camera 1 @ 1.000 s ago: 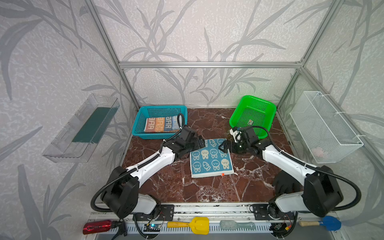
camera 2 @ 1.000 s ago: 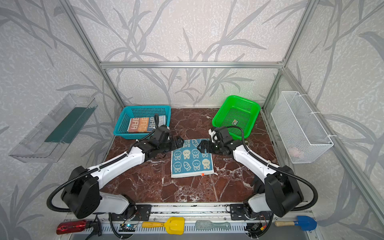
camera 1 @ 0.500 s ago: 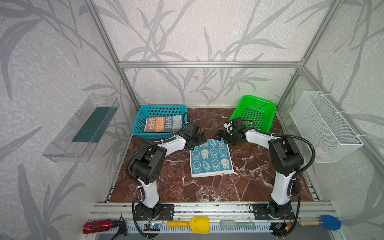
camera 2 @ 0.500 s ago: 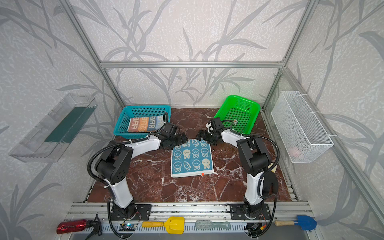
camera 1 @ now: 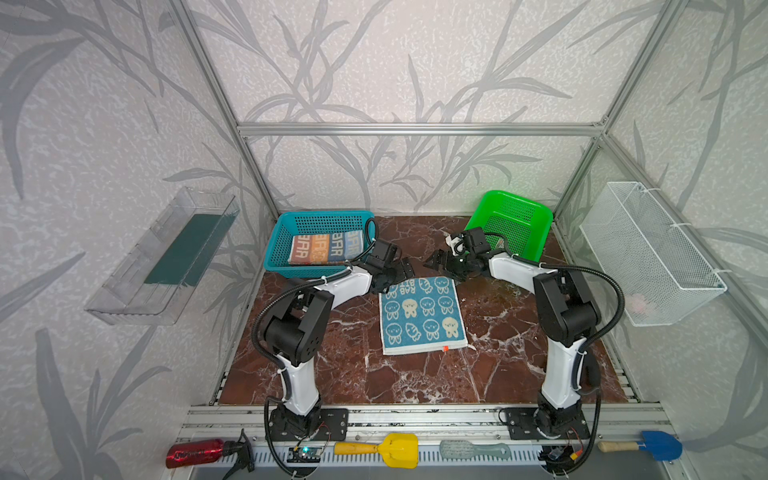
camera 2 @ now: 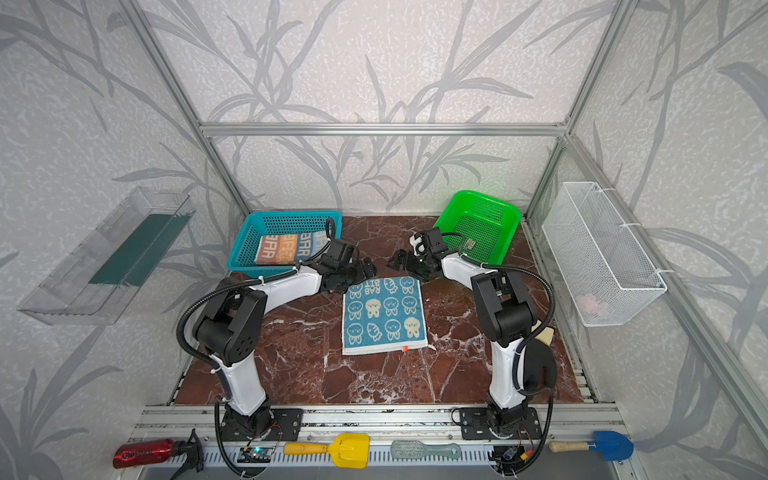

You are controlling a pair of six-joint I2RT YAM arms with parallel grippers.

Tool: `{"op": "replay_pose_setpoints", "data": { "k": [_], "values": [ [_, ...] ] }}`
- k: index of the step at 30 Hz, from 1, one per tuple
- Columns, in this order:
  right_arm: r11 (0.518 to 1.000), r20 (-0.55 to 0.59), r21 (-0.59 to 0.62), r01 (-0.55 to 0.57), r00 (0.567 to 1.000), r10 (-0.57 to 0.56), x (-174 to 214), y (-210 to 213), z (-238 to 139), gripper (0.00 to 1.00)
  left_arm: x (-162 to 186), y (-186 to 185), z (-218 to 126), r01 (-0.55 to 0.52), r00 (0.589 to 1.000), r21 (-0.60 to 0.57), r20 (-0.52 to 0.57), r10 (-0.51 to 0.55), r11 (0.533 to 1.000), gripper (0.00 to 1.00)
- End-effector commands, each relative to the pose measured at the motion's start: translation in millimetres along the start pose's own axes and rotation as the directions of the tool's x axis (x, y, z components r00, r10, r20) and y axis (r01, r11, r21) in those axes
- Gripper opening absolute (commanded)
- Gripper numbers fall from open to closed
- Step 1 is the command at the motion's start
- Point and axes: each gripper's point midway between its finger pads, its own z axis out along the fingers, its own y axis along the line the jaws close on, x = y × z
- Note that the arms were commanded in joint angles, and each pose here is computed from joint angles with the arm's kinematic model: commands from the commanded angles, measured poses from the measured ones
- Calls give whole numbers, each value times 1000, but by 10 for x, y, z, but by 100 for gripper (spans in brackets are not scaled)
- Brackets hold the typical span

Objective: Fold and stack the towels
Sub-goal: 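Lower both grippers onto the blue towel's far edge and pinch it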

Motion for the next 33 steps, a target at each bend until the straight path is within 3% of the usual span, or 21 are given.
{"op": "replay_pose_setpoints", "data": {
  "k": [1, 12, 23, 26, 33],
  "values": [
    [1000, -19, -2, -27, 999, 27, 3, -117, 79, 99, -18, 90, 120, 7, 1000, -31, -2, -7, 1000, 99],
    [998, -48, 47, -38, 998, 41, 159, -406, 45, 99, 205, 414, 220, -43, 998, -124, -57, 36, 991, 99],
    [995, -90, 82, -54, 994, 61, 697, -624, -107, 99, 611, 555, 11, -89, 993, -159, -88, 76, 983, 99],
    [995, -104, 100, -11, 994, 22, 763, -630, -156, 99, 643, 522, -83, -91, 993, -147, -87, 79, 985, 99],
    [984, -21, 115, 140, 990, -138, 445, -269, -552, 99, 308, 151, -463, -169, 986, -106, -24, 168, 980, 99]
  ]
}}
